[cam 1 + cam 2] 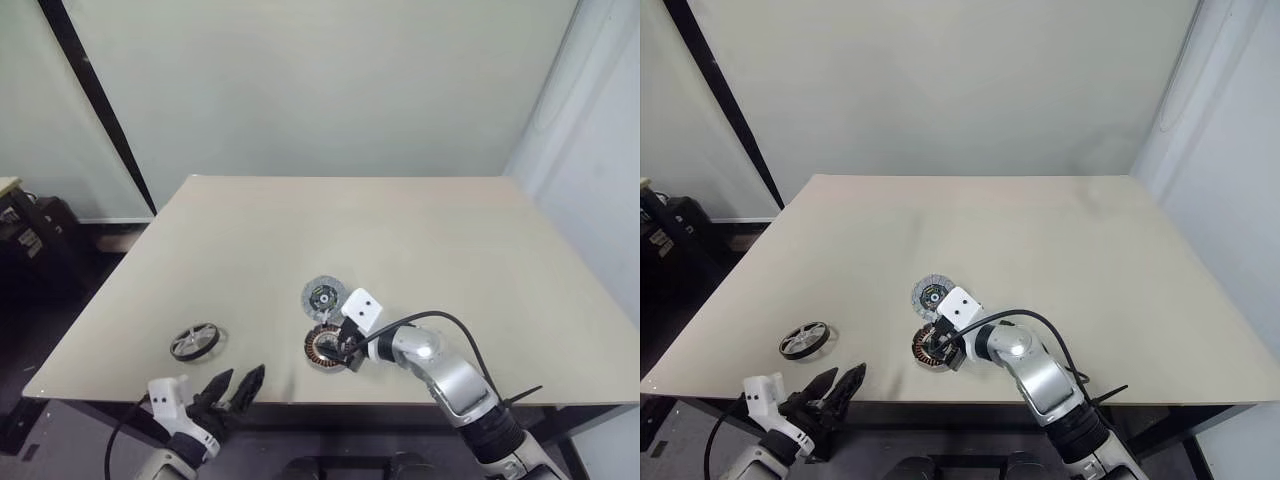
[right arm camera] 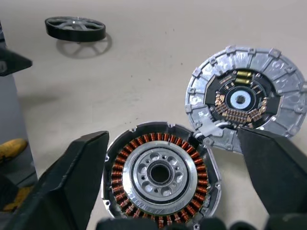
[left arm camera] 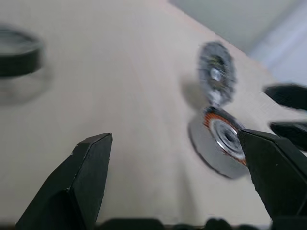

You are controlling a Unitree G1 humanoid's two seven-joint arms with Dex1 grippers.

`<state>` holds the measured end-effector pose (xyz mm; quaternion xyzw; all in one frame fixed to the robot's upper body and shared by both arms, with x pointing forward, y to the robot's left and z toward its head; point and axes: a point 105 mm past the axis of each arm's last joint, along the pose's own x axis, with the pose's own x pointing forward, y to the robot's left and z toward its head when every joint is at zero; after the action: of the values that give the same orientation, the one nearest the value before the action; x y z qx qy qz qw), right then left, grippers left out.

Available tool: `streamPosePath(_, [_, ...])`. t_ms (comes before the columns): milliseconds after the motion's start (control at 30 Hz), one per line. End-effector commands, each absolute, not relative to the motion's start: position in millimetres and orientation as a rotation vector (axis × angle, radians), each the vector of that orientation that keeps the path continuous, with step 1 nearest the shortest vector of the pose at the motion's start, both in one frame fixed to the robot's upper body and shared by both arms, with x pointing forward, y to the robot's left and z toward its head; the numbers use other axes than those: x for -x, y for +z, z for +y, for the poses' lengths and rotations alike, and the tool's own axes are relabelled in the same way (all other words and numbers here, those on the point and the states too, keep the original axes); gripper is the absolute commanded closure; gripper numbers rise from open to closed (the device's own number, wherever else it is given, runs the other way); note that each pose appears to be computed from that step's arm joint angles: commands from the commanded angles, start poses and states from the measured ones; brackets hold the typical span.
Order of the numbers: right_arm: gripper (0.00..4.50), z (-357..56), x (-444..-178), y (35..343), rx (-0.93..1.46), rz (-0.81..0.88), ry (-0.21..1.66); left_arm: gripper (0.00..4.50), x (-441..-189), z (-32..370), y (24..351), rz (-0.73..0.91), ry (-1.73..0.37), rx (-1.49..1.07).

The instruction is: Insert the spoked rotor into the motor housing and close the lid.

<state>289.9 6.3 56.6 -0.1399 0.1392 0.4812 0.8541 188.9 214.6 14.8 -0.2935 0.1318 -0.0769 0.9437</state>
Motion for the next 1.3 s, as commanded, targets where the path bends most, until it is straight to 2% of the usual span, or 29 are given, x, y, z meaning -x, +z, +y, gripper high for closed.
streamPosePath(33, [0.04,8.8,-295.0,79.8,0.284,0.181,1.004,0.00,-196.3,226.5,29.0,0.193,-0.084,0.635])
streamPosePath(233, [0.04,5.8,-295.7,78.5,0.316,0.162,0.996,0.00,-203.0,247.9,33.3,0.123,0.057,0.731])
streamPosePath(500, [0.04,3.9,-295.5,78.1,0.321,0.154,0.988,0.00,-204.8,280.1,21.9,0.091,0.243,0.822])
streamPosePath(833, [0.04,1.5,-290.5,76.8,0.330,0.157,1.001,0.00,-220.5,284.0,10.5,0.104,0.311,0.898])
streamPosePath(1300, [0.04,-1.7,-288.4,76.2,0.332,0.164,0.994,0.00,-240.9,296.1,11.0,0.069,0.393,1.019])
